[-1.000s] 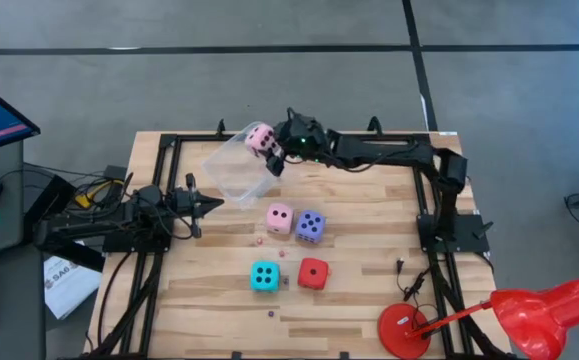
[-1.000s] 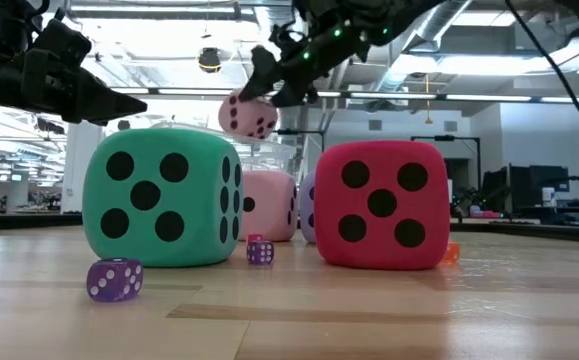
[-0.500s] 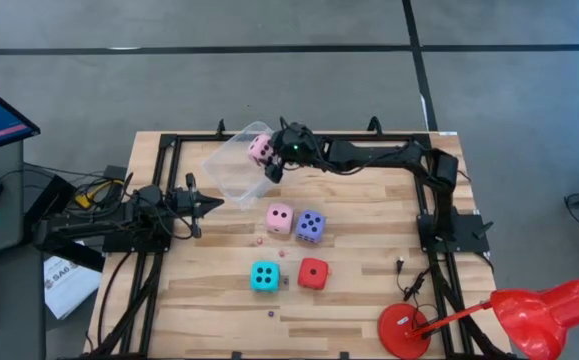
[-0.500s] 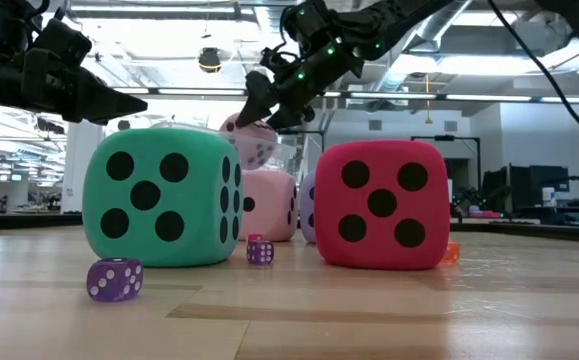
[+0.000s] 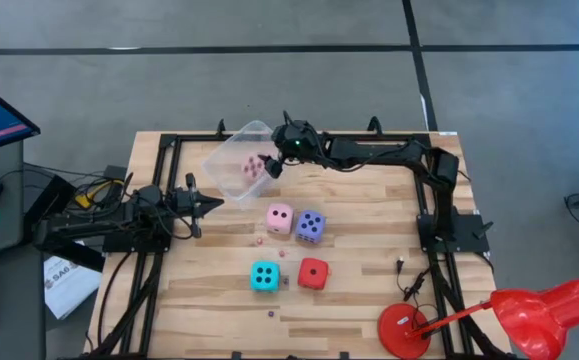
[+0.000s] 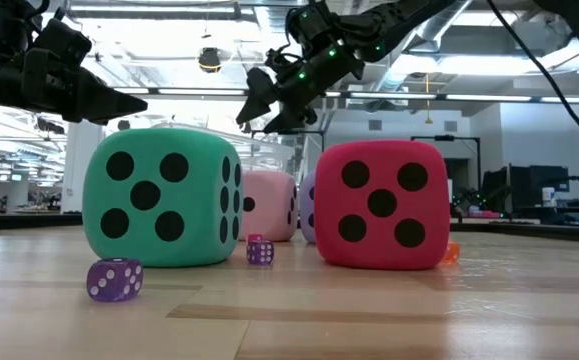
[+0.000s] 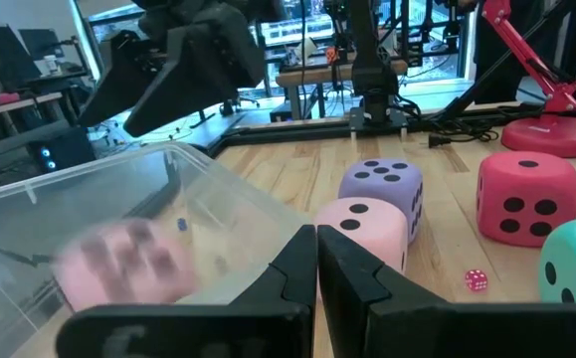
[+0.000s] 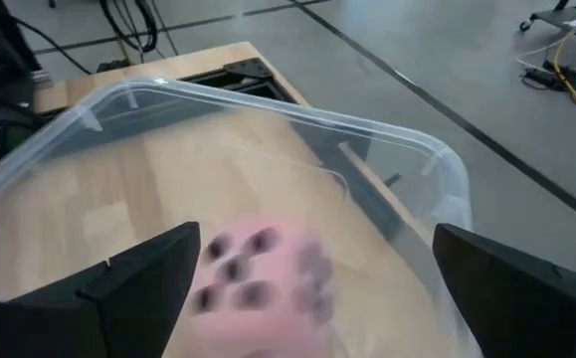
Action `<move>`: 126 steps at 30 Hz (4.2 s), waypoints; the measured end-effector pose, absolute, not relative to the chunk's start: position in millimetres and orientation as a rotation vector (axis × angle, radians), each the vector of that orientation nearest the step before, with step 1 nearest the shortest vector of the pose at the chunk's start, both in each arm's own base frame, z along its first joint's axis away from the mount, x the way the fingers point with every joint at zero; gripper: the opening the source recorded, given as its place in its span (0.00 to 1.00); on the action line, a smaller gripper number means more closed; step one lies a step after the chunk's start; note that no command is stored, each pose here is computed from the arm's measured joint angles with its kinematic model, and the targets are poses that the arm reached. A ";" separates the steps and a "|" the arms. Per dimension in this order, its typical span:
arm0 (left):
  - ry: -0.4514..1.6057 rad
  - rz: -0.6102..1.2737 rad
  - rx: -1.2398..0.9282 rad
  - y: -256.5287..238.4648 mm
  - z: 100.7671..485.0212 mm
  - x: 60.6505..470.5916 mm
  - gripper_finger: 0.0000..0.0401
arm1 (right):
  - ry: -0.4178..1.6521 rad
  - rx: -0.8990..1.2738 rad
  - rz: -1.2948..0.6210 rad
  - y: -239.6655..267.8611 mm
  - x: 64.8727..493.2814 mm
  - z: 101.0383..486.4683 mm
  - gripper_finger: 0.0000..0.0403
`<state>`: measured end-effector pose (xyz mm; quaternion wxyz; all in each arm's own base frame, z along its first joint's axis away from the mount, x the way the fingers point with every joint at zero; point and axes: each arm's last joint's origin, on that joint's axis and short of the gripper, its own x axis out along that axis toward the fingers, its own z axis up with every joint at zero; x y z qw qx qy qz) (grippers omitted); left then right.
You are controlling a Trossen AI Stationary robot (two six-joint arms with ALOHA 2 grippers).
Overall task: Pick & Place Dice
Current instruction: Put the small blue dice into the transparent container
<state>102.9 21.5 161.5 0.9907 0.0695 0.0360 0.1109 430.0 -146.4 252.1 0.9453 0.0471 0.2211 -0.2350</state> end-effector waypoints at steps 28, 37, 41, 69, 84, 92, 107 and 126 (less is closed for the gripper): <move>0.072 0.222 0.140 21.4 161.5 102.9 0.01 | 0.800 0.059 -0.445 -115.2 339.5 325.5 0.98; 0.072 0.222 0.140 21.5 161.5 102.9 0.01 | 1.057 0.155 -0.473 -110.3 322.1 306.2 0.98; 0.072 0.222 0.140 21.5 161.5 102.9 0.01 | 1.044 0.158 -0.540 -110.6 319.0 295.2 0.98; 0.072 0.223 0.140 21.6 161.6 103.4 0.01 | 0.776 0.442 -0.721 -131.4 317.6 161.2 0.99; 0.079 0.227 0.139 21.8 161.1 103.7 0.01 | 0.639 0.471 -0.954 -167.8 328.3 171.7 0.99; 0.079 0.226 0.139 21.8 161.1 103.7 0.01 | 0.581 0.539 -0.995 -175.9 325.7 173.1 0.96; 0.079 0.226 0.139 21.7 161.1 103.7 0.01 | 0.619 0.491 -0.839 -183.3 330.2 183.3 0.89; 0.078 0.224 0.139 21.7 161.1 103.7 0.01 | 0.725 0.545 -0.758 -222.3 318.8 191.8 0.82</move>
